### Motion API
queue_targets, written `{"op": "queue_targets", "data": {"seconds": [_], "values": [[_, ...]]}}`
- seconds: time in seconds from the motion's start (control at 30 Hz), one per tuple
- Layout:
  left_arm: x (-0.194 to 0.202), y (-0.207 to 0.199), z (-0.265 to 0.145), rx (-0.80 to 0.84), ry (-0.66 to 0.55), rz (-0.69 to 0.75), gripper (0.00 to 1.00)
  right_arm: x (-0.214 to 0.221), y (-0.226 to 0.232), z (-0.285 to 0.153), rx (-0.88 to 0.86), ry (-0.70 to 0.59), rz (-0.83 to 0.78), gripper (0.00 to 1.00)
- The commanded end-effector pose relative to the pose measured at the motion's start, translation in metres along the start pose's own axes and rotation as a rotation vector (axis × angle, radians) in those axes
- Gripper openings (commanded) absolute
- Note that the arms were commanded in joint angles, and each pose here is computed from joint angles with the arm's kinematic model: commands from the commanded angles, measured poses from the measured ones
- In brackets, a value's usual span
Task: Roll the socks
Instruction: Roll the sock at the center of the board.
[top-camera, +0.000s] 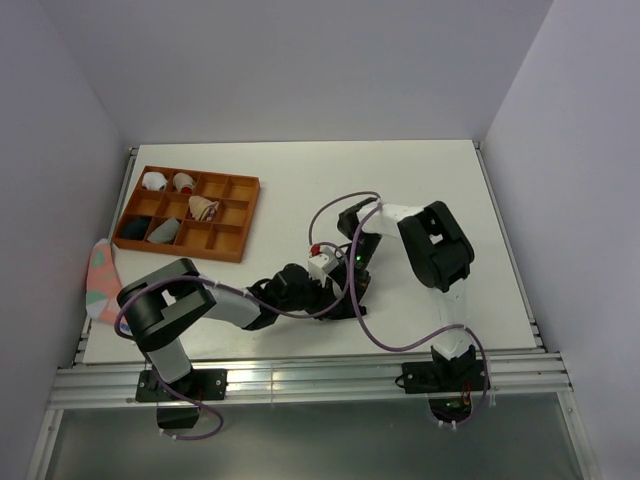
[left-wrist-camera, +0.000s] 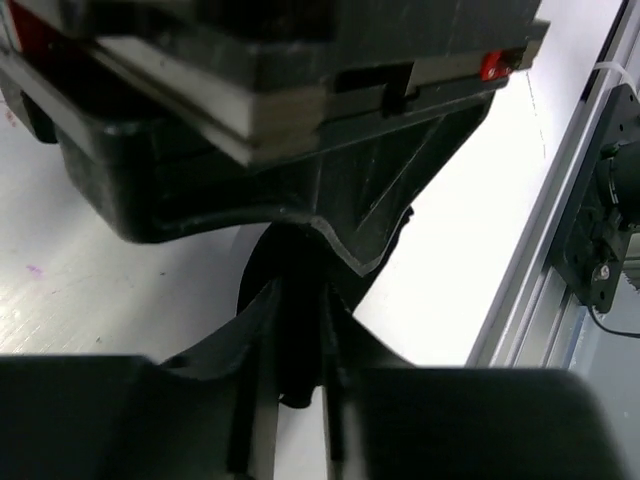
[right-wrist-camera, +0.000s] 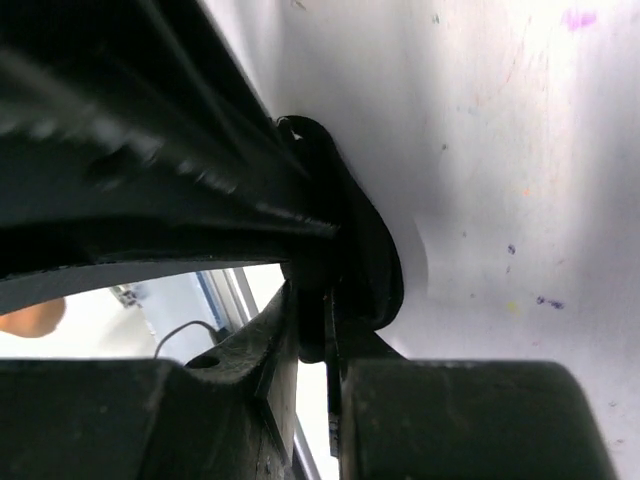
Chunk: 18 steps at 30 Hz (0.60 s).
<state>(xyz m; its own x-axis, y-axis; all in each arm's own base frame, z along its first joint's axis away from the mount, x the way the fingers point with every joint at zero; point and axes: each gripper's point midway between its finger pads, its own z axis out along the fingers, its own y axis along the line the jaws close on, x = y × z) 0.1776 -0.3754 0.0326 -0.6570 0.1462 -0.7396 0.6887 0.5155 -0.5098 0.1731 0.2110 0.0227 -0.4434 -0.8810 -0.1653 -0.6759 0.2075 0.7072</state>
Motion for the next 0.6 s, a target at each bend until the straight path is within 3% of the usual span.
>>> {"op": "queue_targets", "data": {"seconds": [0.0, 0.07, 0.27, 0.57], "values": [[0.005, 0.013, 0.009, -0.088, 0.033, -0.009, 0.13, -0.002, -0.023, 0.005, 0.104, -0.017, -0.062, 0.23], [0.015, 0.020, 0.008, -0.121, 0.070, -0.021, 0.00, -0.004, -0.026, 0.005, 0.134, -0.036, -0.059, 0.28], [0.034, 0.041, 0.006, -0.229, 0.158, -0.035, 0.00, -0.012, -0.026, -0.014, 0.238, -0.143, -0.090, 0.43], [0.043, 0.049, 0.001, -0.220, 0.194, -0.088, 0.00, -0.002, -0.030, -0.054, 0.322, -0.312, -0.060, 0.46]]}}
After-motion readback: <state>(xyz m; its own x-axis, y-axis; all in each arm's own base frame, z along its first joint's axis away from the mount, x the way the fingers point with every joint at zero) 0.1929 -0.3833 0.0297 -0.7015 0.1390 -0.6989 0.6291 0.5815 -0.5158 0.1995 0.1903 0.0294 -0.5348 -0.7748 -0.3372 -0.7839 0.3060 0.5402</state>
